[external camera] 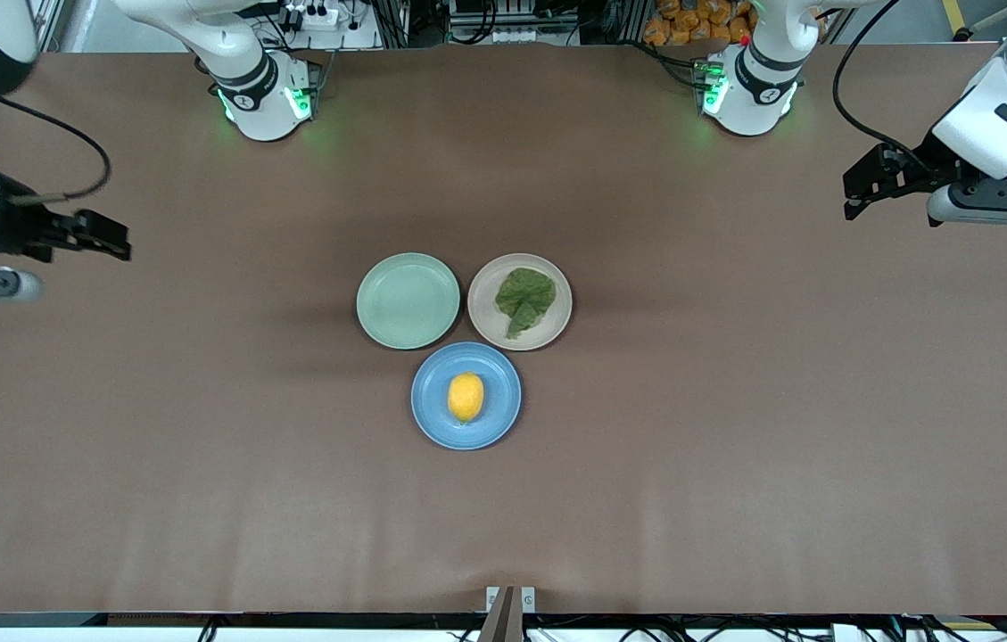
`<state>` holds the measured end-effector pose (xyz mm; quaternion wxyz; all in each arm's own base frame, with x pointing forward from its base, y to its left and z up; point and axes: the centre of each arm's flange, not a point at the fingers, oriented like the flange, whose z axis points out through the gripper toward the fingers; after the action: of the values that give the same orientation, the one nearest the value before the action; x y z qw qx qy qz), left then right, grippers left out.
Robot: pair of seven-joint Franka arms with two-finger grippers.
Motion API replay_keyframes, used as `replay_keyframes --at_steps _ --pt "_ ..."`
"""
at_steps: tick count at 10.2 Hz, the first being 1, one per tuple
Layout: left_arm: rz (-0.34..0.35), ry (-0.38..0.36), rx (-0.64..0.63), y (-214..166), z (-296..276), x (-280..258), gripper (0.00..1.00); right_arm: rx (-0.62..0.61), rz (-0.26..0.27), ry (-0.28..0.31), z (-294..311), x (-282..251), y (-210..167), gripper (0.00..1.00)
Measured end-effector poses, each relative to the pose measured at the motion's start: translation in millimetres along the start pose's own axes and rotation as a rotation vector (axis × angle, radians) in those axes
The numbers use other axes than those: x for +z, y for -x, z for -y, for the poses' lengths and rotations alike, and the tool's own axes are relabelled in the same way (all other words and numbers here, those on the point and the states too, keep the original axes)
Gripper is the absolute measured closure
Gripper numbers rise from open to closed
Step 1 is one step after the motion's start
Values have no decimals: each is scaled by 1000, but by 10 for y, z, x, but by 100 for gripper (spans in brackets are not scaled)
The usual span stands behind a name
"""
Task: Pick lemon and lettuce from blue and beige plates
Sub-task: 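Move the left gripper over the lettuce while the right gripper approaches the lemon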
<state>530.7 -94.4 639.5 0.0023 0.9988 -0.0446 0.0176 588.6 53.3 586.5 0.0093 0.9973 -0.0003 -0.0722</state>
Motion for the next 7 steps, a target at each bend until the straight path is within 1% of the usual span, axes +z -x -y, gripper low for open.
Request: replay_keyframes --at_steps 1,2,4,5,7 --pt "0 0 1 0 -3 1 0 34 -9 -13 105 72 -75 0" --pt "1 0 1 -1 -3 2 0 83 -29 -31 298 166 -181 0" --pt "8 1 5 -13 -28 34 0 156 -49 -39 784 451 -378 0" --pt "17 3 12 -33 -63 82 0 188 -55 -52 984 594 -460 0" --pt "59 16 29 -124 -216 305 0 238 -70 -76 1301 863 -612 0"
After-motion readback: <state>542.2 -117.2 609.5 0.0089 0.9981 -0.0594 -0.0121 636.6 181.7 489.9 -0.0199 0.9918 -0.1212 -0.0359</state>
